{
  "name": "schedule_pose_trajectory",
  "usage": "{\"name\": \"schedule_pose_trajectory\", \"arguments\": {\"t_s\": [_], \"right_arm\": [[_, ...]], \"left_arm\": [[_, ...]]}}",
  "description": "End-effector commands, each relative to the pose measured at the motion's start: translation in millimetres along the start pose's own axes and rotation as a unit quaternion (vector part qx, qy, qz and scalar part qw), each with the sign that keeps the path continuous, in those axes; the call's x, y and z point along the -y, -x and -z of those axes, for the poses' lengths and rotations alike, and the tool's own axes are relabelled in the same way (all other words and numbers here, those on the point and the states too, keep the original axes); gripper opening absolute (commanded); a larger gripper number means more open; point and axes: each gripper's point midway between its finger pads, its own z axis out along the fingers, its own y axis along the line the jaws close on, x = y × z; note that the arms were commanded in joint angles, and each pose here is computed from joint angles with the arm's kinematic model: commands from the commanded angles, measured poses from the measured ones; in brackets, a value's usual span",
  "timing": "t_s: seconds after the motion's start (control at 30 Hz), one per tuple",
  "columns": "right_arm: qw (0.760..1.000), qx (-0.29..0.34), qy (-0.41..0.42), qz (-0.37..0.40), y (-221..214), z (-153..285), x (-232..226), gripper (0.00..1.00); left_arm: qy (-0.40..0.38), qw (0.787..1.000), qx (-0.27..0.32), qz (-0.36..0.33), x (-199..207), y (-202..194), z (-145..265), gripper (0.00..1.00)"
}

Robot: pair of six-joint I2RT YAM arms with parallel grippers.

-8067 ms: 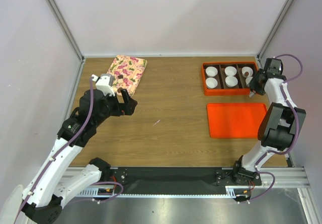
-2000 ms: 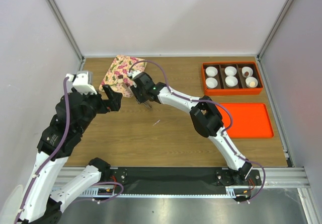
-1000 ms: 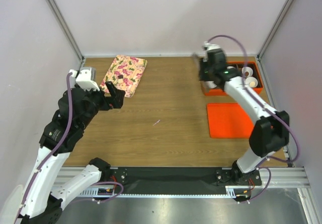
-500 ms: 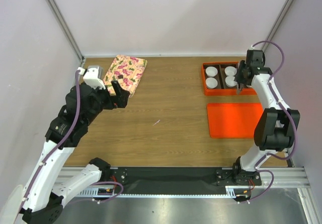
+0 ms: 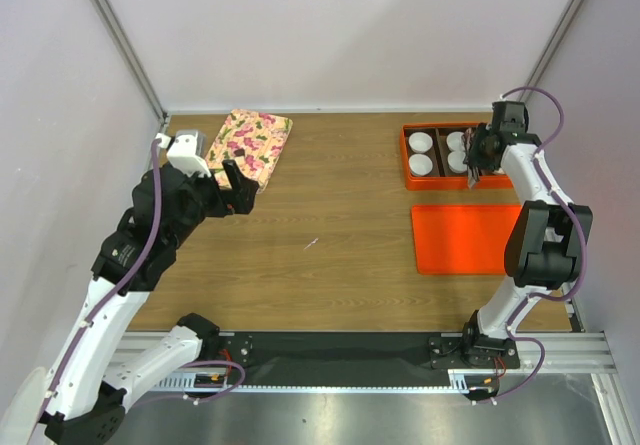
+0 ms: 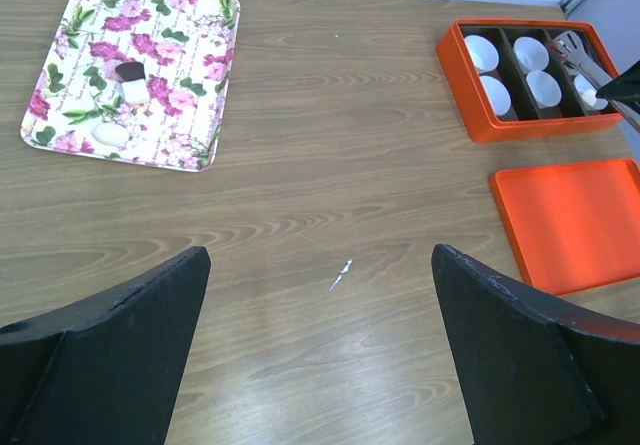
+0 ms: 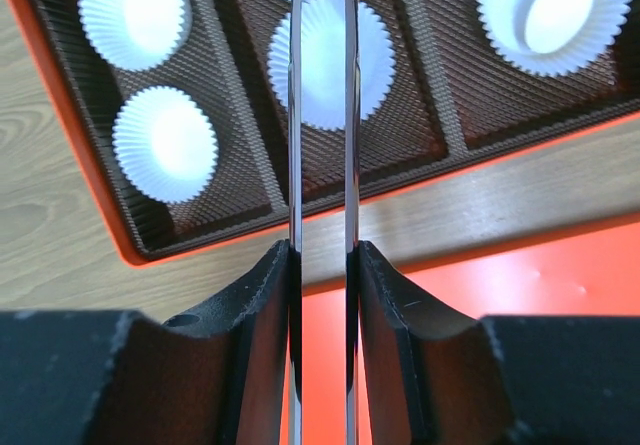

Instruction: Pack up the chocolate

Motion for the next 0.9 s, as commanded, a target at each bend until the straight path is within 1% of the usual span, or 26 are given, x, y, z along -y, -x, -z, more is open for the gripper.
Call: {"name": "schedule_pose_trajectory", "arguments": {"t_s": [0.0, 0.23, 0.53, 0.63, 0.7, 0.87], "right_arm": [[0.998, 0.049, 0.027, -0.003, 34, 6, -15, 0.35], [0.999, 0.05, 0.022, 0.0, 37, -3, -16, 0.37], [0.999, 0.046, 0.027, 0.009, 36, -16, -21, 0.37], [0.999, 0.045, 0.026, 0.009, 35, -18, -21, 0.39], [0.999, 0.044, 0.024, 0.012, 34, -20, -21, 0.42], [0.999, 0.046, 0.019, 0.013, 34, -20, -21, 0.44]], "left_arm": [[-0.004, 1.0, 0.016, 0.006, 1, 5, -2, 1.0], [0.0, 1.0, 0.013, 0.0, -1, 4, -4, 1.0], [0.004, 1.0, 0.012, -0.001, -2, 2, -6, 1.0], [0.004, 1.0, 0.01, 0.0, -2, 1, -8, 1.0], [0.004, 1.0, 0.012, -0.001, -2, 2, -8, 1.0], [0.005, 1.0, 0.007, -0.003, -2, 0, -12, 1.0]]}}
